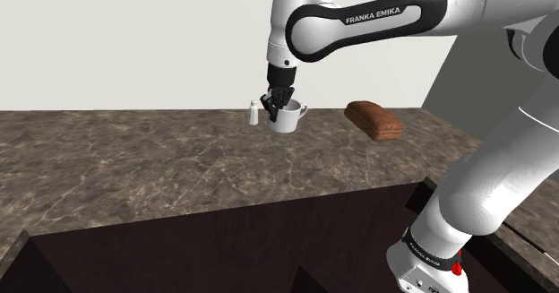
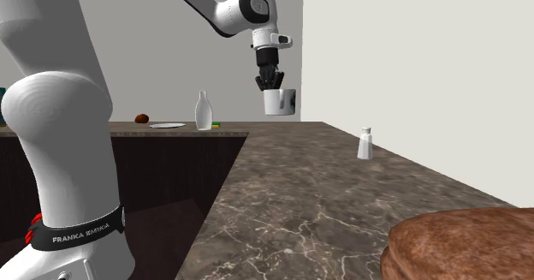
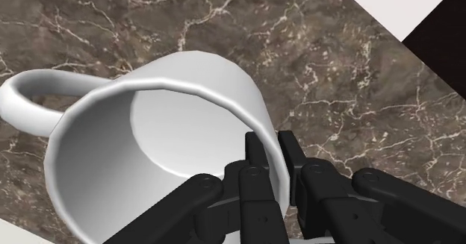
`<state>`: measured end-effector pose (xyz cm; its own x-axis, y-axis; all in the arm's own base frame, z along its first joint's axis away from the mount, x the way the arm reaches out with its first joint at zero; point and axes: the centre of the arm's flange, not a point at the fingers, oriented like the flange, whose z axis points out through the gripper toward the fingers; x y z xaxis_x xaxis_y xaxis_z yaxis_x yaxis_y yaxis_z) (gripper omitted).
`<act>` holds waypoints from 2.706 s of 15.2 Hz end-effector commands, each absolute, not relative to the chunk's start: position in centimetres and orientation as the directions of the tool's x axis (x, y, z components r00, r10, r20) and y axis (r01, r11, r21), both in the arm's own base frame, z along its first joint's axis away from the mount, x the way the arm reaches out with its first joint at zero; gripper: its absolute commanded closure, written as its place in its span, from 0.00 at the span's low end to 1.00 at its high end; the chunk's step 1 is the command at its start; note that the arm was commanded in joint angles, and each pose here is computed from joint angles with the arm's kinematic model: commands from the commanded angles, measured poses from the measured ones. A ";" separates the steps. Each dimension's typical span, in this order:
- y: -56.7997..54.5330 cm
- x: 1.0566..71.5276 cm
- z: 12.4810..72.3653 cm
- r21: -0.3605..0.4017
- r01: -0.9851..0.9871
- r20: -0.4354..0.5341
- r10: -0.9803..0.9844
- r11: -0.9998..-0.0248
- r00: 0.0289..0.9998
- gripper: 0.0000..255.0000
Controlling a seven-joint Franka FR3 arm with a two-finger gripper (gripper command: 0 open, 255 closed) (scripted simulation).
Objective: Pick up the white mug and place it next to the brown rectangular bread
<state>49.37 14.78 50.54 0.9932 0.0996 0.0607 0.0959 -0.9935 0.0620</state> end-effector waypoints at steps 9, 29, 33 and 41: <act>8.1 49.6 53.2 0.062 0.096 0.060 0.100 -0.993 0.993 1.00; -18.3 50.5 53.2 0.062 0.096 0.060 0.100 -0.993 0.993 1.00; -23.5 50.6 53.2 0.062 0.096 0.060 0.100 -0.993 0.993 1.00; -27.6 50.7 50.6 0.062 0.096 0.060 0.100 -0.993 0.993 1.00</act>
